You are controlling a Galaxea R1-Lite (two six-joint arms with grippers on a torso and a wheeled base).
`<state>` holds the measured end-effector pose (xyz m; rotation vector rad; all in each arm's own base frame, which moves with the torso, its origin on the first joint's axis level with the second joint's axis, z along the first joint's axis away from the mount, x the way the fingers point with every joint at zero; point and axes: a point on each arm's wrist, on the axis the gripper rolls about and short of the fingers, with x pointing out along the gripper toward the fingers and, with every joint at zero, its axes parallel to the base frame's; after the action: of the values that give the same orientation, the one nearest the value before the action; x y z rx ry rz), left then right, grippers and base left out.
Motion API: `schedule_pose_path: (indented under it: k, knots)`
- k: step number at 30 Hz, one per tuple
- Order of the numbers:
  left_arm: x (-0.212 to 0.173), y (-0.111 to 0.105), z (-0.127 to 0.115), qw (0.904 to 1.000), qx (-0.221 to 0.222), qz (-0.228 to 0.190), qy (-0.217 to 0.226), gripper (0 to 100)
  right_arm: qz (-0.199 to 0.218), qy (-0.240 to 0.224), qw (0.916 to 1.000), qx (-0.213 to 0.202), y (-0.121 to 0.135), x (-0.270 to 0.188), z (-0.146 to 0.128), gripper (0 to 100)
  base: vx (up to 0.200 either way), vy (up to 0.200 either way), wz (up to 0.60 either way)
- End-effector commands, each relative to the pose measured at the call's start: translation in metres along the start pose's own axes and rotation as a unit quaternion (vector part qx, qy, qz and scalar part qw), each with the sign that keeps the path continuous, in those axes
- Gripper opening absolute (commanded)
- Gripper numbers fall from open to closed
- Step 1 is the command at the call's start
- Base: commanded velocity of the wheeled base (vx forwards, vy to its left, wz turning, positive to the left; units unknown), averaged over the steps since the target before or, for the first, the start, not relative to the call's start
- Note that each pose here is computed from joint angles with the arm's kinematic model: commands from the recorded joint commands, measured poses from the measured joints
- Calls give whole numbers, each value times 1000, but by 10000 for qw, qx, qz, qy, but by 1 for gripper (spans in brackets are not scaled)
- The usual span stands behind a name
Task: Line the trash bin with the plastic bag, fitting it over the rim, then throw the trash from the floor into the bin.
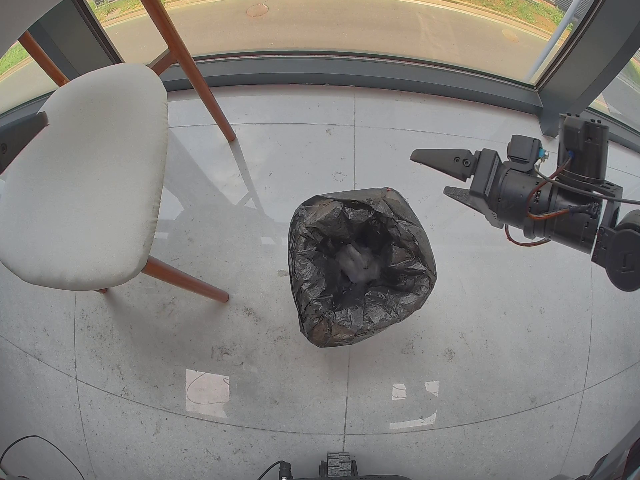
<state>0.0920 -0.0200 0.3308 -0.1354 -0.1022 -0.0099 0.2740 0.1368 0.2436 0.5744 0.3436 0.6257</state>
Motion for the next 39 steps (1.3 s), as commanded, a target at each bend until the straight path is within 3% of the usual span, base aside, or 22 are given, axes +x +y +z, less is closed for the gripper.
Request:
schedule_pose_path:
  k: [1,5,7,12,13,14,18,23,27,30,32,33,34,39]
  knots:
    - [-34,21,-15,9961,-40,846,-232,100,-318,-507,9950,-803,4,-76,-1,100,0,0,0]
    - [-58,29,-43,9944,-5,1046,-161,100,-844,-542,9832,-1523,-10,-120,-28,100,0,0,0]
    - [-79,35,-72,9937,29,1120,-65,100,-1054,-664,9731,-1939,-15,-160,-48,100,0,0,0]
    - [-118,46,-135,9953,51,966,-64,100,-1595,-1241,9594,-1968,-20,-216,-75,100,0,0,0]
    - [-120,46,-138,9955,52,944,-54,100,-1646,-1256,9585,-1959,-21,-218,-77,100,0,0,0]
    - [-131,49,-162,9975,74,696,-6,100,-1939,-1392,9512,-1958,-25,-235,-92,100,0,0,0]
    - [-136,53,-197,9981,380,376,303,100,-2009,-1646,9424,-2107,-25,-261,-125,100,0,0,0]
    - [-129,55,-225,9969,453,364,534,100,-1875,-1634,9244,-2892,-38,-280,-176,100,0,0,0]
    - [-130,56,-230,9951,432,383,798,100,-1922,-1561,9177,-3106,-49,-287,-205,100,0,0,0]
    - [-130,56,-229,9957,373,333,786,100,-2262,-1434,9166,-2969,-53,-289,-214,100,0,0,0]
    - [-130,55,-230,9962,205,234,818,100,-2687,-1649,9061,-2820,-54,-290,-213,100,0,0,0]
    - [-130,55,-230,9962,205,234,818,100,-2687,-1649,9061,-2820,-54,-290,-213,100,0,0,0]
    - [-130,55,-230,9962,185,288,803,100,-3211,-1705,8927,-2664,-58,-291,-215,100,0,0,0]
    - [-134,54,-231,9943,317,819,602,100,-3233,-1665,8924,-2672,-59,-291,-216,100,0,0,0]
